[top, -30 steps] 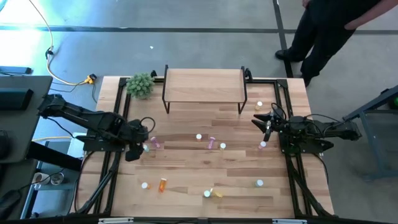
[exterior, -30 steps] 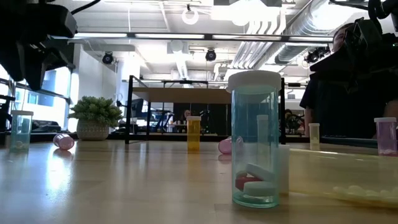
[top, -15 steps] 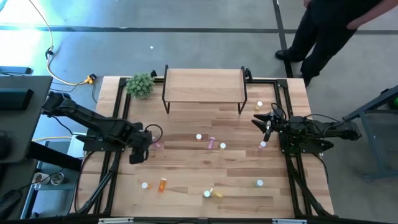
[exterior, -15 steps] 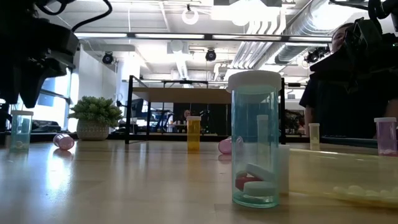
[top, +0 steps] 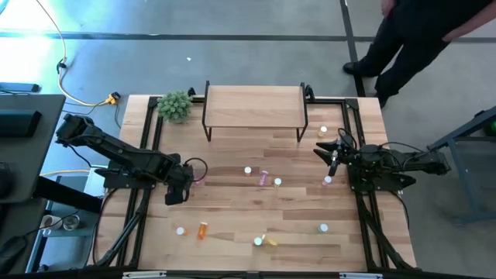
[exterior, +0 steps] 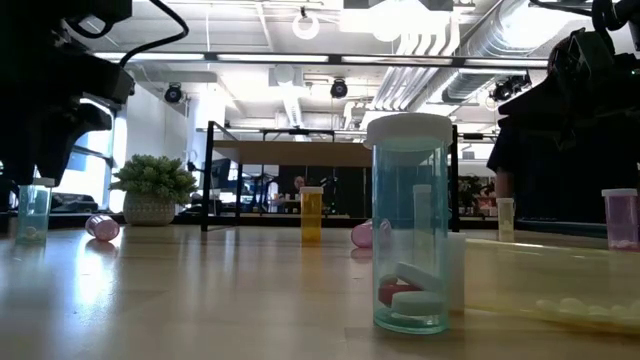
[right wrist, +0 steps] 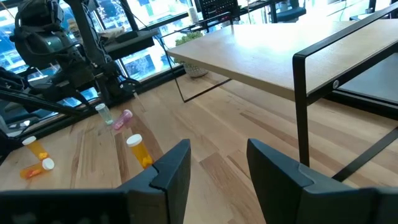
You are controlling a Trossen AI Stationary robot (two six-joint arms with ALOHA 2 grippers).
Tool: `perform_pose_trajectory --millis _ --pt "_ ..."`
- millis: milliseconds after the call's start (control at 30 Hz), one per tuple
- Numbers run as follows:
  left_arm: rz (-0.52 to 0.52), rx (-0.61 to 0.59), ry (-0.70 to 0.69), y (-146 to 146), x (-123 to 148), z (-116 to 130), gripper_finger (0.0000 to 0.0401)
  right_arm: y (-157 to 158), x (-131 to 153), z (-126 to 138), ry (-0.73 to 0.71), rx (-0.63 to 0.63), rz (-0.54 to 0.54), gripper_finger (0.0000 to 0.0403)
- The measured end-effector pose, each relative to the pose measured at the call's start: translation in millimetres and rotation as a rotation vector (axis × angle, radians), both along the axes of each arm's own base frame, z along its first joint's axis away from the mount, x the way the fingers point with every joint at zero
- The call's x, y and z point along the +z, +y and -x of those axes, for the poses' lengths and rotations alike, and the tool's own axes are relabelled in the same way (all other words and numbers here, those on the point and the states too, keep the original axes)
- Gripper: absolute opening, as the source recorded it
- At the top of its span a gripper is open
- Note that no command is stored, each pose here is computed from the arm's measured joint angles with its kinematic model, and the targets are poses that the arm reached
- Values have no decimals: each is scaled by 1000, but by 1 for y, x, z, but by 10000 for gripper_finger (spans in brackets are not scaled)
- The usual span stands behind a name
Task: Pick and place medicine bottles onto shelf by color
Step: Put the top blue pill bottle on the shelf
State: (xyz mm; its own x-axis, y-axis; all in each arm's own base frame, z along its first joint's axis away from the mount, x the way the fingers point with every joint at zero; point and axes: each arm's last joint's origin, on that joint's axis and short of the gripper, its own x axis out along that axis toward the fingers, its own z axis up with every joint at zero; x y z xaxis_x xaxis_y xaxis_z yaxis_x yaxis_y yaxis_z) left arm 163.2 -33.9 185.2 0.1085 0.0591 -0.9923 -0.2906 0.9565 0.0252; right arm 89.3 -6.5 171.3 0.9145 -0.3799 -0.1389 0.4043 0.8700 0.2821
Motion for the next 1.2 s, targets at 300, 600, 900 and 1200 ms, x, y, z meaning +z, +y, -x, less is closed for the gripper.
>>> perform_pose_trajectory --millis 300,600,900,1200 --pt "-19 17 32 0 -5 -3 172 0 0 0 0 0 0 149" --pt "-29 41 27 0 -5 -3 156 0 0 0 0 0 0 149" --pt "-31 40 26 0 -5 -3 104 0 0 0 0 0 0 149" --pt "-28 43 19 0 -3 -4 116 0 0 0 0 0 0 149"
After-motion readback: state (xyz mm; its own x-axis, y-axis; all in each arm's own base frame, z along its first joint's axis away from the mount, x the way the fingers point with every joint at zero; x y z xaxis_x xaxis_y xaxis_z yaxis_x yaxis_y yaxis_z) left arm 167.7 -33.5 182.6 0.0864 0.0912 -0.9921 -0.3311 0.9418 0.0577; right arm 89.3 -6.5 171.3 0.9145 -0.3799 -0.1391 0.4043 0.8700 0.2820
